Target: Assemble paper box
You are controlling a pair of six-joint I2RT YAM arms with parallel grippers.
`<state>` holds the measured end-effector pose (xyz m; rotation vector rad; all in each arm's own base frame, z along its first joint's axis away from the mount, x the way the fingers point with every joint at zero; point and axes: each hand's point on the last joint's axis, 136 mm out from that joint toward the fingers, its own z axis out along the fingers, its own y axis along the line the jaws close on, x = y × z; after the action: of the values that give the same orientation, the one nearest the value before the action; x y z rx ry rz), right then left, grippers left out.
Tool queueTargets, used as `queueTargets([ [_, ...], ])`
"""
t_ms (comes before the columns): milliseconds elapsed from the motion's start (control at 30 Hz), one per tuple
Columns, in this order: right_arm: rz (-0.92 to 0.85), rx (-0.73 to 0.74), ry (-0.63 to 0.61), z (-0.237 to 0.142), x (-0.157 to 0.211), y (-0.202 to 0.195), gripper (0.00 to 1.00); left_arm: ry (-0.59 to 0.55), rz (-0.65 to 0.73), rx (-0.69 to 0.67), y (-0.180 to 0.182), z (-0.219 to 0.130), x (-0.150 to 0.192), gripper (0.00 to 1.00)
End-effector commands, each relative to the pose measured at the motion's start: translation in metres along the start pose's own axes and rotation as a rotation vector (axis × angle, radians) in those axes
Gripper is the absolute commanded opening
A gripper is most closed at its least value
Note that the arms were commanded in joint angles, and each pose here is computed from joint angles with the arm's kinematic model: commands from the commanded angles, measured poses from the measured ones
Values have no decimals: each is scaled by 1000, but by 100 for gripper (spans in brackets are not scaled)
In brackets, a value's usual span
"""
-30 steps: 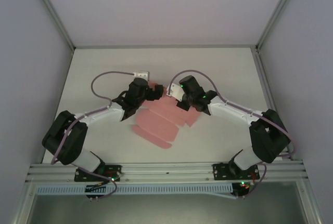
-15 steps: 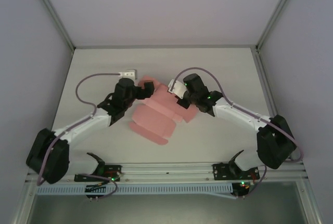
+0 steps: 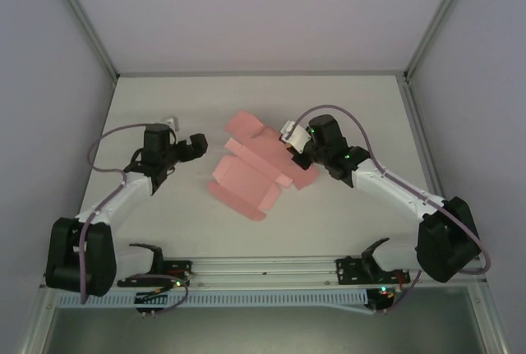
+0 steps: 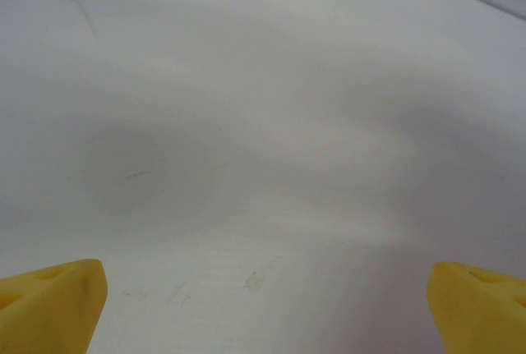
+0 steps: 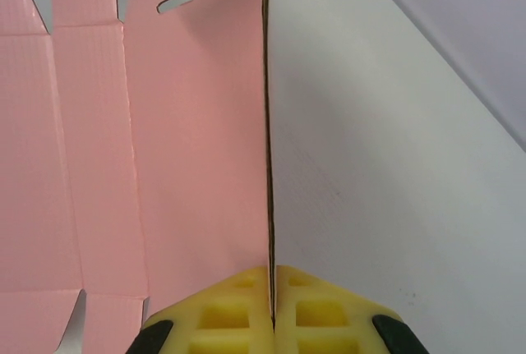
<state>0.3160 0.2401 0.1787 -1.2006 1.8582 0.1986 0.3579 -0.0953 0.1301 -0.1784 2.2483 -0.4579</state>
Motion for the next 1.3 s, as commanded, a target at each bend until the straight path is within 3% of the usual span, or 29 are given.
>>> queueTargets([
  [0, 19, -16, -63, -6, -11, 1, 0, 36, 41, 266, -43, 10, 3, 100],
  [167, 38, -4, -68, -5, -12, -3, 0, 101, 113, 529, -83, 13, 16, 100],
  [267, 44, 3, -75, -6, -14, -5, 0, 128, 168, 605, -96, 9, 29, 100],
  [567, 40, -61, -81, -2, -14, 6, 0, 175, 267, 671, -129, 17, 52, 100],
  [700, 33, -84, -98, -2, -18, 9, 0, 173, 291, 584, -132, 34, 55, 100],
  [833, 25, -111, -99, 0, -19, 14, 0, 162, 325, 304, -108, 62, 58, 100],
  [933, 21, -119, -87, 2, -16, 16, 0, 163, 337, 182, -92, 70, 65, 100],
  [1267, -68, 59, 112, 14, 11, -13, 0, 194, 281, 262, -99, 31, 73, 100],
])
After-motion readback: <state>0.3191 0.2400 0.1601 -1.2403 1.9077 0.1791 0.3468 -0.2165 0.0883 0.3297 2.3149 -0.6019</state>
